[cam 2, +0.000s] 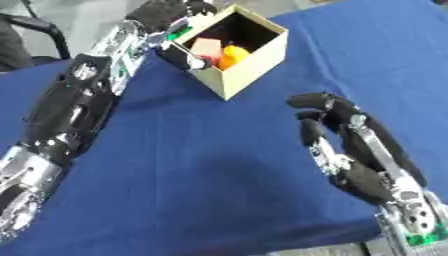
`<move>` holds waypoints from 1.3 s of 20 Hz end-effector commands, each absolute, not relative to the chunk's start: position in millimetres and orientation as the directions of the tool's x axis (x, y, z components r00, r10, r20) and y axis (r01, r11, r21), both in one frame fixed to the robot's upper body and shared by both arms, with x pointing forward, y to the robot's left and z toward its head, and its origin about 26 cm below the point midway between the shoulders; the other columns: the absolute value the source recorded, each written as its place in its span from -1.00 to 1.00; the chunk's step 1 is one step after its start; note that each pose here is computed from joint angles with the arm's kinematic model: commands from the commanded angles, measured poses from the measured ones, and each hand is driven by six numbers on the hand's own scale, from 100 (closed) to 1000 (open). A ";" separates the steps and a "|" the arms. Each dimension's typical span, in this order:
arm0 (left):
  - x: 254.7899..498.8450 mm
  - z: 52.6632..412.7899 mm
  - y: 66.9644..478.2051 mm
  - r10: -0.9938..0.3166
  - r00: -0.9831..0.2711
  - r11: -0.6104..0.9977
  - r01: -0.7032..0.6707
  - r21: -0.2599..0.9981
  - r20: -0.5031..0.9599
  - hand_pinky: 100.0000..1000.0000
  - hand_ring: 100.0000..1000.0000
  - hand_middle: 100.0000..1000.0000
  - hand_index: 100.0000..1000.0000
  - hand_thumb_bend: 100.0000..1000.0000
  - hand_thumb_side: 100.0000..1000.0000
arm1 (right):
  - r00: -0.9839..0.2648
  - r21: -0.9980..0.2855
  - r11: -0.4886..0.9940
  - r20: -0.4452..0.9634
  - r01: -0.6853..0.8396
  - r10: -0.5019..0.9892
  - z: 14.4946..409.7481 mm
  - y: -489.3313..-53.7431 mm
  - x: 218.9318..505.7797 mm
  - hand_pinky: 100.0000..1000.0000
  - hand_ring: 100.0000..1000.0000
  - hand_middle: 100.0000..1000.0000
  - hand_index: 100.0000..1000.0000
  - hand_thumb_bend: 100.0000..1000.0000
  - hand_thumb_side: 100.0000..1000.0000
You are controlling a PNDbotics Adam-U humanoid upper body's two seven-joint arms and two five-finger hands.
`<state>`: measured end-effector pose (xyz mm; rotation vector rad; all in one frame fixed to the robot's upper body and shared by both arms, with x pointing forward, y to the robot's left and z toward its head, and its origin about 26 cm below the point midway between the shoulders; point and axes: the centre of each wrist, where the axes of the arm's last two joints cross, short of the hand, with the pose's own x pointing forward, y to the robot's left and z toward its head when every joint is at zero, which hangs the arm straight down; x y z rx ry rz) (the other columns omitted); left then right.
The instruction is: Pick up objects on the table and place them in the box.
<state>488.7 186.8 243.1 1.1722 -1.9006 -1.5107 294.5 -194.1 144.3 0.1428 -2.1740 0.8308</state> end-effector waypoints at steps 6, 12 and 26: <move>438.7 273.5 253.6 -0.787 -0.615 0.355 -0.381 0.854 0.052 0.36 0.29 0.19 0.67 -0.33 -0.38 | -0.686 -0.503 0.804 0.707 -0.318 0.171 148.4 -199.3 295.2 0.56 0.77 0.47 0.58 -1.00 0.32; 388.4 239.5 273.0 -0.668 -0.677 0.615 -0.269 0.741 0.309 0.28 0.27 0.15 0.65 -0.47 -0.36 | -0.684 -0.486 0.826 0.707 -0.287 0.179 150.3 -202.6 295.4 0.56 0.76 0.46 0.60 -1.00 0.31; 329.8 163.1 259.2 -0.468 -0.654 0.843 -0.129 0.522 0.595 0.23 0.26 0.13 0.63 -0.59 -0.20 | -0.677 -0.465 0.851 0.710 -0.246 0.192 151.3 -204.8 296.2 0.55 0.76 0.46 0.63 -1.00 0.30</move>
